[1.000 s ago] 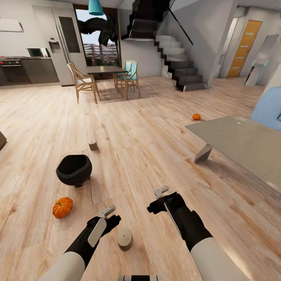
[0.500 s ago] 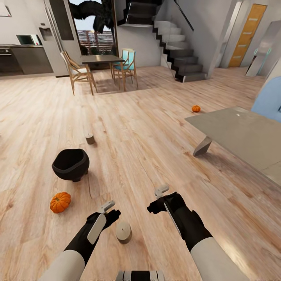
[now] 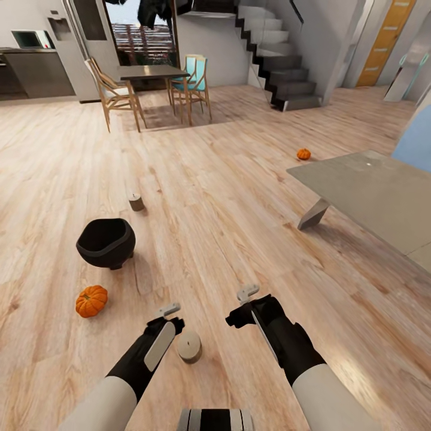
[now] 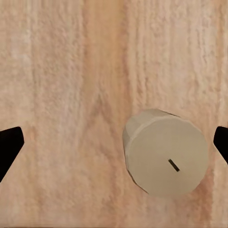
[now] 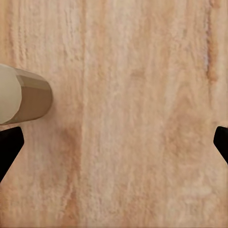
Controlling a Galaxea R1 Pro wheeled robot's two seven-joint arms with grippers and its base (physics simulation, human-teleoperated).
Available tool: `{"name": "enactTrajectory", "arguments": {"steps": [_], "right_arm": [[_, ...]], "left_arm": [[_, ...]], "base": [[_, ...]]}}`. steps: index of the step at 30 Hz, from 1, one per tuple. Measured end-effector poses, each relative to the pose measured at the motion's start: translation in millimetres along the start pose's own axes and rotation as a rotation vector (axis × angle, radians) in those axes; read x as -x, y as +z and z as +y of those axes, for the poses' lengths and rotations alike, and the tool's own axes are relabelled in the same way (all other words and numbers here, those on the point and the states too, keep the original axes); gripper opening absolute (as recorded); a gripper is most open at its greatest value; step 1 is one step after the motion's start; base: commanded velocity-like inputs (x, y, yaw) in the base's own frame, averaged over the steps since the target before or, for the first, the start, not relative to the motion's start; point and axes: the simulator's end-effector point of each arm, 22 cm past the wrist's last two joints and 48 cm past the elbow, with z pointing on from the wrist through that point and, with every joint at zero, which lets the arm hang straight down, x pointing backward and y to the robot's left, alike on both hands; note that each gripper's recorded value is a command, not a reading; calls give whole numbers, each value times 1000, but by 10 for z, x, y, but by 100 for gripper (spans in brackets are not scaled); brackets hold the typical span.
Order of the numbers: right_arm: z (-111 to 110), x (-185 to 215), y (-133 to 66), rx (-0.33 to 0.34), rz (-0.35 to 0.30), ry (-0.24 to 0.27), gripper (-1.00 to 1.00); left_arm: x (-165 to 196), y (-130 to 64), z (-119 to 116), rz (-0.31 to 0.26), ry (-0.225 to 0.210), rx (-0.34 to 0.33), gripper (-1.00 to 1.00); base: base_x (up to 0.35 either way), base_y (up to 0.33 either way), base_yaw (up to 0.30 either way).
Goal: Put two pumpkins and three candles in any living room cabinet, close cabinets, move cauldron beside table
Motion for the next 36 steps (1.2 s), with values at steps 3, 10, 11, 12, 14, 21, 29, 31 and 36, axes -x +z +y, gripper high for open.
{"name": "enactTrajectory", "arguments": {"steps": [3,10,11,12,14,21,29,31,36], "right_arm": [[6,-47,56,5,11,3,100],[15,-162,186,15,37,9,100],[14,-163,186,14,37,9,100],[8,-167,187,13,38,8,100],[8,-168,188,14,38,9,100],[12,-169,188,14,38,9,100],[12,-169,188,14,39,9,100],[12,-170,188,14,39,9,100],[8,-170,188,14,39,9,100]], "left_arm": [[-48,48,17,9,5,9,100],[-165,165,59,34,11,24,100],[-159,166,61,33,11,23,100],[-156,167,62,33,11,21,100],[-153,166,59,32,12,20,100],[-20,116,10,4,11,0,100],[-66,97,-70,0,64,-9,100],[-71,94,-81,-1,68,-10,100],[-86,90,-191,0,70,-58,100]], "base": [[0,0,0],[0,0,0],[0,0,0],[0,0,0],[0,0,0],[29,-16,0],[229,-163,0],[254,-183,0],[174,-126,0]]}}
